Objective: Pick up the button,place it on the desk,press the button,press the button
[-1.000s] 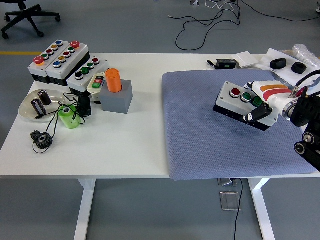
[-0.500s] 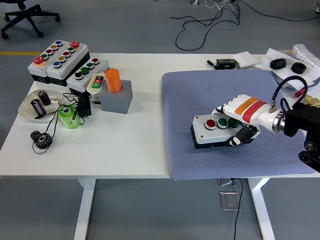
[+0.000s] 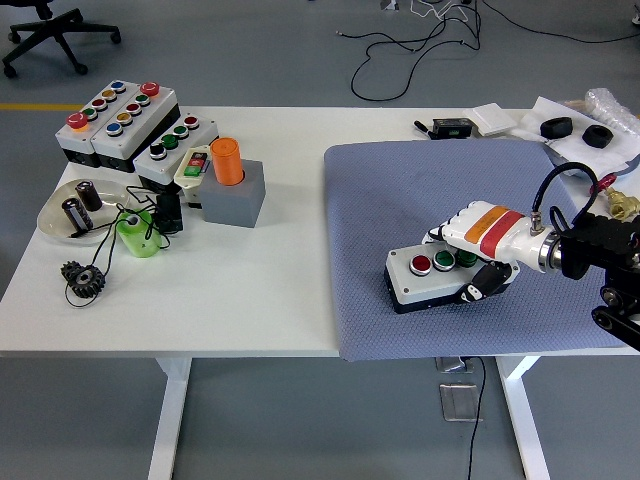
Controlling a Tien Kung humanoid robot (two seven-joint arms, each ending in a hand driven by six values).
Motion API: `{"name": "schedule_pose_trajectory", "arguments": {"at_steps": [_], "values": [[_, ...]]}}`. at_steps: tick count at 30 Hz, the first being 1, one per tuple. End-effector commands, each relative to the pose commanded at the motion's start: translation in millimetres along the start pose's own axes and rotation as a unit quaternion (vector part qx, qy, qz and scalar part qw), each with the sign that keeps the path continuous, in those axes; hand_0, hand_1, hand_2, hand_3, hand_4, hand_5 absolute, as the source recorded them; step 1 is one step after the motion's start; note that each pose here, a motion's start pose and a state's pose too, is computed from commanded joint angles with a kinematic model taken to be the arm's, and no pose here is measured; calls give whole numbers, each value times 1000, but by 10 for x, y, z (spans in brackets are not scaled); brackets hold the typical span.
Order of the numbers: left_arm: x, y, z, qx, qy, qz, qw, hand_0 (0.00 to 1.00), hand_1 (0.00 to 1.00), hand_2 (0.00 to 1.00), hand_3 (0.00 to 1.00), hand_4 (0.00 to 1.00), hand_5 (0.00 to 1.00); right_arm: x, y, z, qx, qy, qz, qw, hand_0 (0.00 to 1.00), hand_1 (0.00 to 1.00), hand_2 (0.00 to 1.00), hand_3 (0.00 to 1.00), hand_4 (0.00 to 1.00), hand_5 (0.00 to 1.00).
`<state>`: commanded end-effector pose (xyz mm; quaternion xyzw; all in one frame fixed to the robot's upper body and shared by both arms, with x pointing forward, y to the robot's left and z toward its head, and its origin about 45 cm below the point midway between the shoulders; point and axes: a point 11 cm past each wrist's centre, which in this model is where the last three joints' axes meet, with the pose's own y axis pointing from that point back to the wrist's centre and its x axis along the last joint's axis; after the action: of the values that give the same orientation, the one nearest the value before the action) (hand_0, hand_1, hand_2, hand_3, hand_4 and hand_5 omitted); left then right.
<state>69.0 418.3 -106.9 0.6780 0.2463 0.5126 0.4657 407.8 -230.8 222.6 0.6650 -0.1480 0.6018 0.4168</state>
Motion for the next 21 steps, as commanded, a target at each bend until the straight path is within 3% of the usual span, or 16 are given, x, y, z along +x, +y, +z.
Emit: {"name": "schedule_pose_trajectory", "arguments": {"at_steps": [21], "values": [[-3,0,-7,0,-1,-1,1000,603,518,472,469,284,980,-125,89,161,-51,-58,-51,996,465,302,421,549,491,2]]}}
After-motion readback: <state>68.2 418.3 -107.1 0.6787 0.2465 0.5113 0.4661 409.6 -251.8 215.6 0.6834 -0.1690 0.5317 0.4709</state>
